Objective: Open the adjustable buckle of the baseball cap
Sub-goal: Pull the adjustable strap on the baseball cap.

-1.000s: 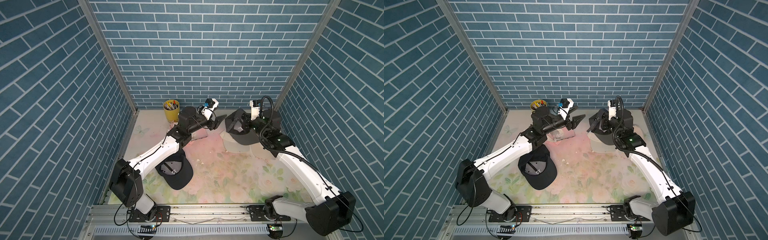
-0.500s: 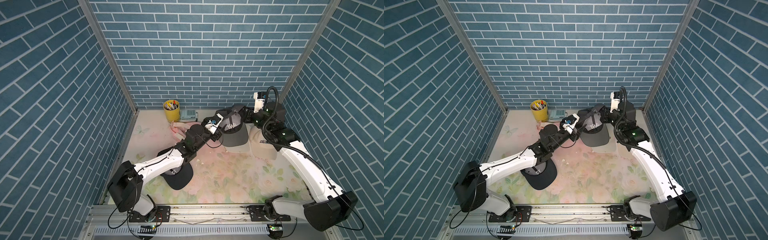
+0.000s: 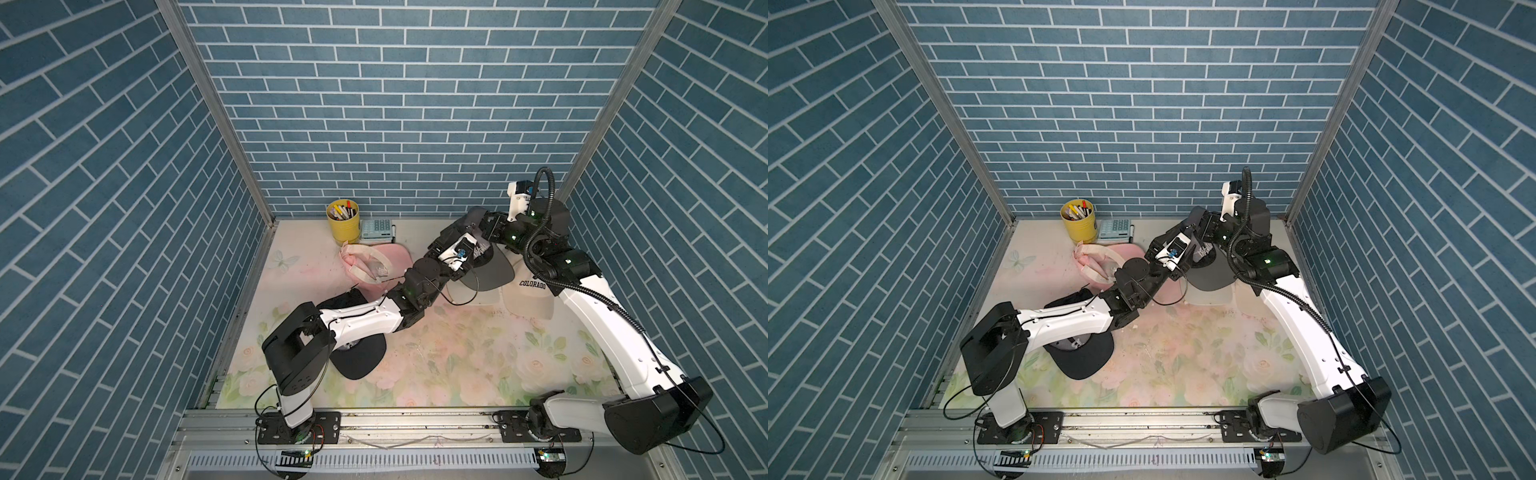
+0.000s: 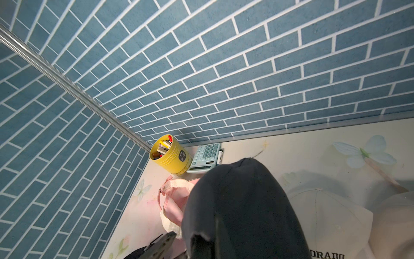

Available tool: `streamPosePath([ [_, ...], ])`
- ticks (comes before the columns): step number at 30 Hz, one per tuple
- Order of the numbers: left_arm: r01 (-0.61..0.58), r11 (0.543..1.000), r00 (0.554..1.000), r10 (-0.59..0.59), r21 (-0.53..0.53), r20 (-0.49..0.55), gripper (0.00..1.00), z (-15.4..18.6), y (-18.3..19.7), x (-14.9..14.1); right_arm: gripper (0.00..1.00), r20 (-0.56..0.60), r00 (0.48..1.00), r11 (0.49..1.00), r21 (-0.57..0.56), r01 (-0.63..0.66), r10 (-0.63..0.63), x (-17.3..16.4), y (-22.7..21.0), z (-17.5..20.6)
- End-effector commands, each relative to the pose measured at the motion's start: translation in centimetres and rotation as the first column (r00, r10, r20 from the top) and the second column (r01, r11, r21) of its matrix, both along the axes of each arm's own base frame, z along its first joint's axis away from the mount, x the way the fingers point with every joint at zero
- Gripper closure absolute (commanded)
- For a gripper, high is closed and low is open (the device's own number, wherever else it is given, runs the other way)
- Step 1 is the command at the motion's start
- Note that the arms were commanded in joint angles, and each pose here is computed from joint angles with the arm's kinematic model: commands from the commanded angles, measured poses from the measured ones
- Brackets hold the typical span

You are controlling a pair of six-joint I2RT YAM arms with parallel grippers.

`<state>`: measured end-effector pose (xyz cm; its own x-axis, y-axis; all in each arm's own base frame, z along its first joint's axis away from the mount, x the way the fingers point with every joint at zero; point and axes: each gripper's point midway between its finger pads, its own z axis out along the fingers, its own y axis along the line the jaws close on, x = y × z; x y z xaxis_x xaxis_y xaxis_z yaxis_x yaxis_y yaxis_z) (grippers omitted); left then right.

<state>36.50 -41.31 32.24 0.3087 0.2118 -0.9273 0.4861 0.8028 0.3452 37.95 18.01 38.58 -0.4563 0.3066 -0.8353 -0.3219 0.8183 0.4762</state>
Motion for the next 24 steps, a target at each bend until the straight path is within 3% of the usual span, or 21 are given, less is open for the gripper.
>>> streamPosePath([
  [1, -0.065, 0.991, 0.997, 0.07, -0.117, 0.043, 0.3, 2.6, 1.6, 0.3, 1.0, 0.013, 1.0, 0.998, 0.061, 0.005, -0.006, -0.5, 0.0, 2.1],
  [7, -0.21, 0.966, 0.974, 0.22, -0.151, 0.056, 0.3, 3.4, 3.1, 1.9, 1.0, -0.02, 1.0, 0.996, 0.09, -0.019, 0.021, -0.8, 0.6, 1.8],
  [11, -0.278, 0.954, 0.954, 0.288, -0.113, 0.085, 0.35, 3.2, 3.0, 3.1, 1.0, -0.042, 0.999, 0.993, 0.112, -0.029, 0.034, -1.0, 0.9, 1.6],
  [17, -0.291, 0.95, 0.95, 0.301, -0.117, 0.08, 0.64, 3.1, 3.6, 4.1, 1.0, -0.045, 0.998, 0.993, 0.114, -0.028, 0.033, -1.3, 0.8, 1.6],
  [24, -0.207, 0.967, 0.969, 0.224, -0.146, 0.106, 0.87, 5.0, 4.1, 2.7, 1.0, -0.009, 0.998, 0.998, 0.037, -0.058, 0.059, -1.8, 0.7, 0.6],
])
